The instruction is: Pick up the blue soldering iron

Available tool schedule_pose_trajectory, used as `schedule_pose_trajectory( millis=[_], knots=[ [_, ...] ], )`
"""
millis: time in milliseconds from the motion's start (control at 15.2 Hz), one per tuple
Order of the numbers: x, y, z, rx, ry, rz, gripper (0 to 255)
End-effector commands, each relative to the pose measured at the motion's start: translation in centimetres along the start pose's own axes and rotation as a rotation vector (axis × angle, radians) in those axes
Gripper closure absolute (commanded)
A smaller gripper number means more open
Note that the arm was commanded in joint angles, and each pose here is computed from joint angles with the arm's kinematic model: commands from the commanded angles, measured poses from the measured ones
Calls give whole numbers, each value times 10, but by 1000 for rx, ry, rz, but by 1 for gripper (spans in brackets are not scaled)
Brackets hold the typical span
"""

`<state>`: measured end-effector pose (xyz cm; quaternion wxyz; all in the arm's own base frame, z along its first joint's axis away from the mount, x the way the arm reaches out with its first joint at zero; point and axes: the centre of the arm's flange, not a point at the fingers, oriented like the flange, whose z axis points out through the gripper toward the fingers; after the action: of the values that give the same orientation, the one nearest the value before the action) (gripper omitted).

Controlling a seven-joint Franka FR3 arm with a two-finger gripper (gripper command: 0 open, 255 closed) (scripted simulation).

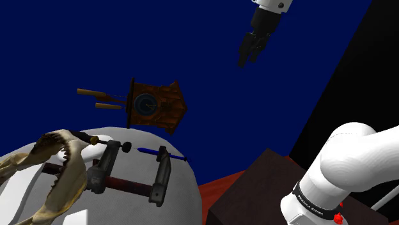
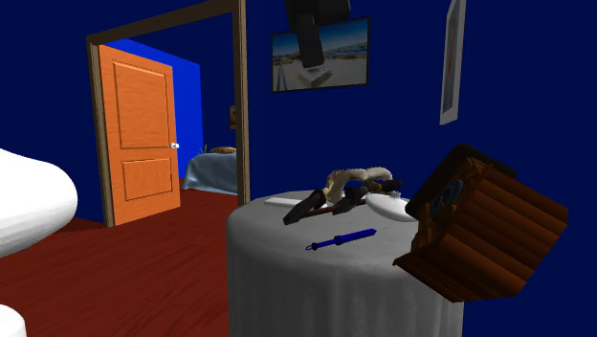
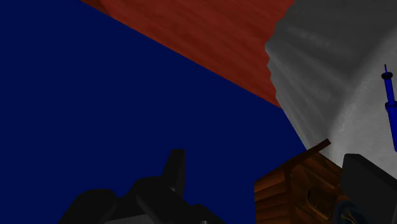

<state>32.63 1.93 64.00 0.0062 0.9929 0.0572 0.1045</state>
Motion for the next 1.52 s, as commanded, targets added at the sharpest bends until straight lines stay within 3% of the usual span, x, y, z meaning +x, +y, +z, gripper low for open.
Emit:
schedule_pose_trajectory(
  millis=[0, 726, 1452],
  knots=[
    [0, 0, 0, 0, 0, 0, 0],
    [49, -94, 99, 52, -89, -173, 0],
    [73, -199, 197, 103, -178, -345, 0]
  ],
)
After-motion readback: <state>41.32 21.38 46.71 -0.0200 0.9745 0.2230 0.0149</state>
